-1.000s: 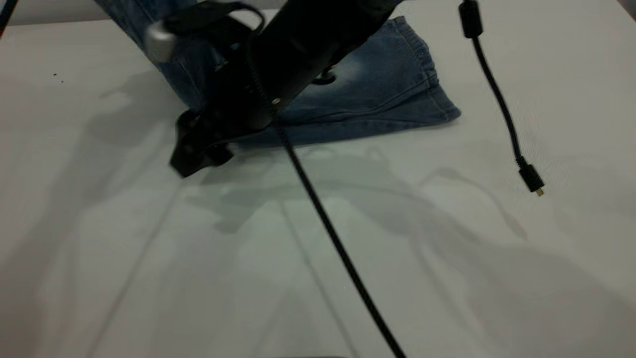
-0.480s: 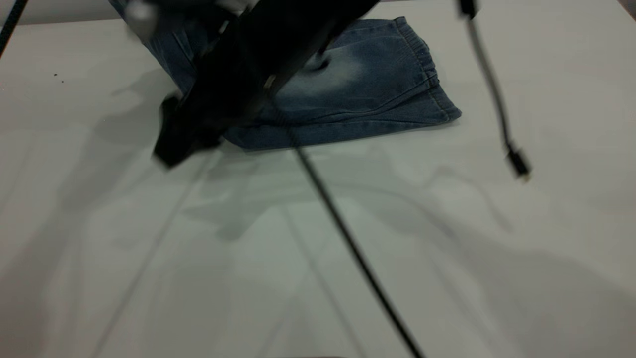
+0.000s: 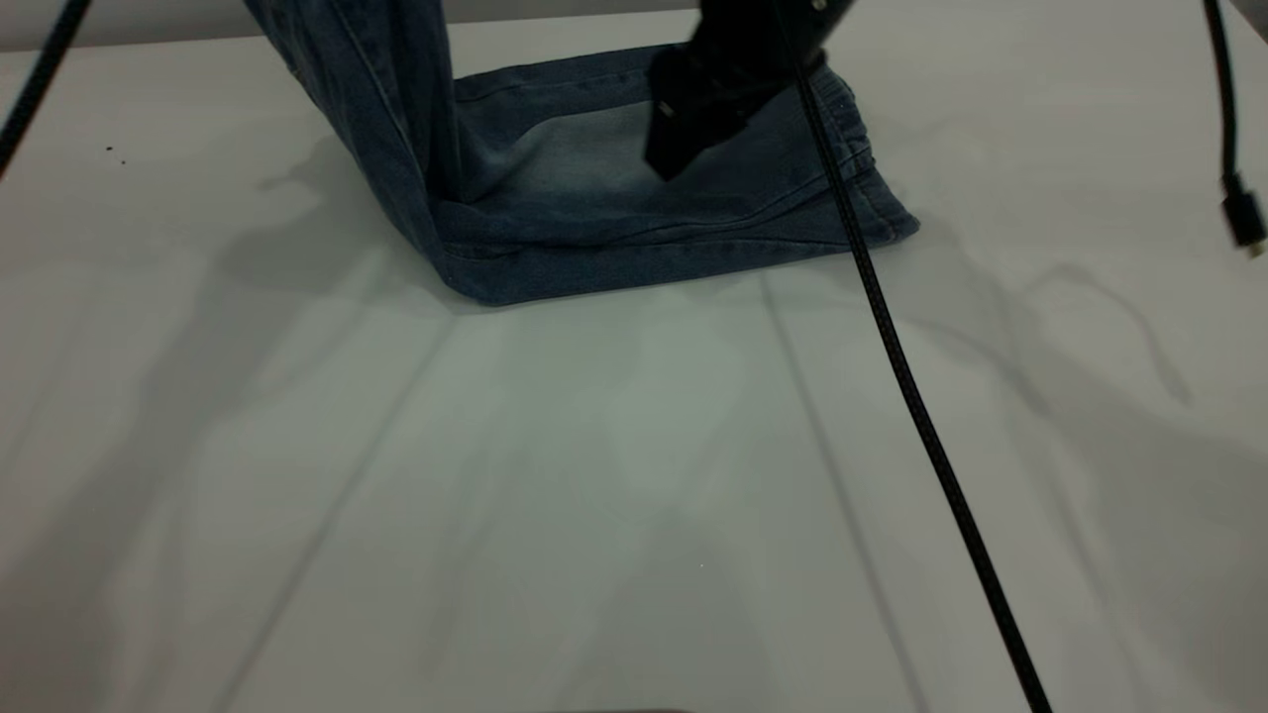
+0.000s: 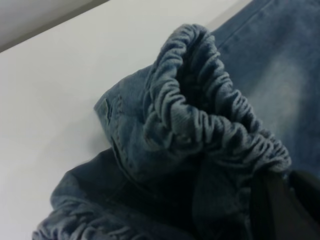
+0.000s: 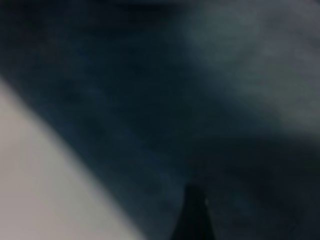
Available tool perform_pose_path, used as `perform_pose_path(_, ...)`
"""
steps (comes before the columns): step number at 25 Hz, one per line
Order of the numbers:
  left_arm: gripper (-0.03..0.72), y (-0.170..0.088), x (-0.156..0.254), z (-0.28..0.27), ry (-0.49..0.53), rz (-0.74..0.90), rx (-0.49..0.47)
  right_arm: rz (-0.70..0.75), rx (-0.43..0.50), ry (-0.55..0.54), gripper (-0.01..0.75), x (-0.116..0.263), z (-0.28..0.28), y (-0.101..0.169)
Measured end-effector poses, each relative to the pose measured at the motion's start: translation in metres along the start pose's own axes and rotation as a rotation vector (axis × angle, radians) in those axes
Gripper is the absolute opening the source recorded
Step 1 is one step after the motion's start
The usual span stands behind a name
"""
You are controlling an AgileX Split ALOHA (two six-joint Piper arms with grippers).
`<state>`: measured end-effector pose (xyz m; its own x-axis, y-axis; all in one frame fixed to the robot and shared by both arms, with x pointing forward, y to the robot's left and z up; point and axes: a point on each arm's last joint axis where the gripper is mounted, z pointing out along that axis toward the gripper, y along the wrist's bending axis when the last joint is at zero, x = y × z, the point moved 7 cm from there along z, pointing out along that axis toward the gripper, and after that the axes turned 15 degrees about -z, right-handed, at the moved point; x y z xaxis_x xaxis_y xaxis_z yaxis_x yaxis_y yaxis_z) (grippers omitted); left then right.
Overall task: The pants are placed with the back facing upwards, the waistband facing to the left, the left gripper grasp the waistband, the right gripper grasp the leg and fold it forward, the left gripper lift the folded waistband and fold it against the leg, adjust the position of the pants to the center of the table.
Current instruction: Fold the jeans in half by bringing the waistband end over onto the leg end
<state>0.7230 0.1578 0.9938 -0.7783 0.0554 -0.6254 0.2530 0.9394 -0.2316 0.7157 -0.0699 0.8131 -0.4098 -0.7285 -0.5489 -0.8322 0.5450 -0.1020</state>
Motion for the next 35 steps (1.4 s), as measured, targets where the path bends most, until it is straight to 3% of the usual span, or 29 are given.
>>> perform_pose_path(5,0.045,-0.014,0.003,0.002,0.010,0.021,0.018,0.028,0.089,0.011,0.482,0.019,0.023,-0.016)
perform_pose_path(18,0.045,-0.036,0.005,0.005,0.003,0.074,0.046,0.036,0.025,0.060,0.465,0.032,0.036,-0.004)
perform_pose_path(30,0.045,-0.036,0.001,0.005,-0.020,0.076,0.044,-0.101,-0.088,0.058,0.465,-0.006,0.042,0.071)
perform_pose_path(32,0.045,-0.036,0.001,0.005,-0.020,0.076,0.044,-0.108,-0.090,0.048,0.465,-0.014,0.028,0.069)
perform_pose_path(35,0.045,-0.037,0.003,0.005,-0.011,0.076,0.046,-0.093,-0.035,-0.017,0.465,-0.037,-0.015,0.043)
